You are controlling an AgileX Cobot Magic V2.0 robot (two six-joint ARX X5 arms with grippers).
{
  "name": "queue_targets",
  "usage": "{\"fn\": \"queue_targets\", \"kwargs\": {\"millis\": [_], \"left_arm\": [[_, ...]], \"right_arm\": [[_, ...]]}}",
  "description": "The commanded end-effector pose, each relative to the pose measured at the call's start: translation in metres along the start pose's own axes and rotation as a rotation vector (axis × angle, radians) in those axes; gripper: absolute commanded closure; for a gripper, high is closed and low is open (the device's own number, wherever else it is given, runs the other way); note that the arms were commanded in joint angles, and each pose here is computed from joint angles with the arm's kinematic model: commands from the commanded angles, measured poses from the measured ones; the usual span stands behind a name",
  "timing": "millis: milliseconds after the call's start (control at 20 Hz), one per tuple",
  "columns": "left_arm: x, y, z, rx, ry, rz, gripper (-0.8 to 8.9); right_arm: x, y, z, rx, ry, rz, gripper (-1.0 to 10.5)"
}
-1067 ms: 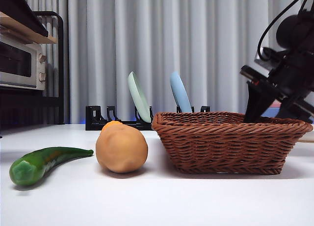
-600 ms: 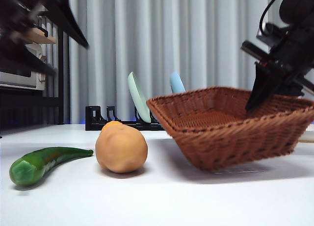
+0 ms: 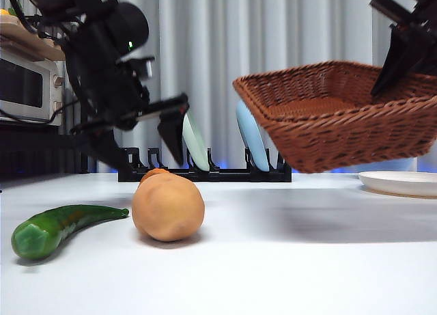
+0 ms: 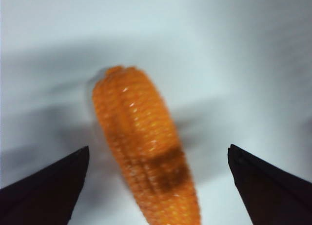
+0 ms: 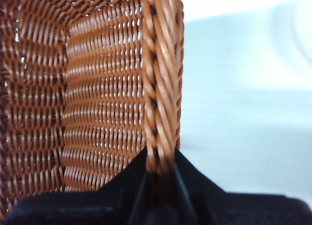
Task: Pick up the basket,pick up the corn from the table,pick up the potato from the table,pick up the cucumber from the table,put all items into the basket
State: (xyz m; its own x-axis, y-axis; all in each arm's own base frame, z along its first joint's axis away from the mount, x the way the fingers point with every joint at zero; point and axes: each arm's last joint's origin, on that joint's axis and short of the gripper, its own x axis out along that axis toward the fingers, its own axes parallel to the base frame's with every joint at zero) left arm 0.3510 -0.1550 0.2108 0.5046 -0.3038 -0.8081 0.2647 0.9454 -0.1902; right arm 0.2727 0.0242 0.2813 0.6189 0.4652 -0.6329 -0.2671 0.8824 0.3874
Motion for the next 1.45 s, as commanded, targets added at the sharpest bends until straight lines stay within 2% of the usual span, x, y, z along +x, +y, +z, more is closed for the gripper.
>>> {"fn": "queue_targets", "kwargs": {"millis": [50,450,550,700,750,800,850,950,1100,1250,1350,1450], "left_arm": [[0.012,0.002,-0.003,0.016,0.016,0.016,3.33],[0.030,0.004,-0.002,0.020,-0.010,-0.007,3.51],[0.034,0.005,-0.004,0.016,0.005,-0.005,4.56],[0.037,0.006,-0.004,0.007,0.009,-0.006,4.93],[0.037,0.006,-0.004,0.011,0.009,-0.007,5.86],[0.037,0.006,-0.005,0.012,0.013,-0.015,7.62],[0.037,0.006,-0.005,0.015,0.017,-0.024,8.18],[0.033,0.005,-0.002,0.020,0.003,-0.025,8.21],[-0.006,-0.004,0.018,0.031,-0.082,-0.046,8.21],[-0.081,-0.027,0.035,0.071,-0.257,-0.114,8.21],[-0.128,-0.045,0.033,0.102,-0.367,-0.175,8.21],[-0.156,-0.070,0.024,0.157,-0.423,-0.247,8.21]], "right_arm": [[-0.010,0.001,0.005,0.006,-0.041,0.007,9.6],[-0.015,0.002,0.006,0.005,-0.058,0.002,9.6],[-0.015,0.002,0.006,0.004,-0.060,0.003,9.6],[-0.015,0.002,0.006,0.002,-0.064,0.003,9.6],[-0.015,0.002,0.006,0.002,-0.064,0.003,9.6],[-0.015,0.002,0.006,0.002,-0.064,0.003,9.6],[-0.015,0.002,0.006,0.002,-0.064,0.003,9.6],[-0.015,0.002,0.006,0.006,-0.064,0.004,9.6],[-0.015,0.002,0.006,0.022,-0.063,0.005,9.6],[-0.014,0.002,0.006,0.047,-0.060,0.007,9.6],[-0.009,0.004,0.006,0.050,-0.049,0.016,9.6],[-0.003,0.007,0.005,0.049,-0.035,0.030,9.6]]}}
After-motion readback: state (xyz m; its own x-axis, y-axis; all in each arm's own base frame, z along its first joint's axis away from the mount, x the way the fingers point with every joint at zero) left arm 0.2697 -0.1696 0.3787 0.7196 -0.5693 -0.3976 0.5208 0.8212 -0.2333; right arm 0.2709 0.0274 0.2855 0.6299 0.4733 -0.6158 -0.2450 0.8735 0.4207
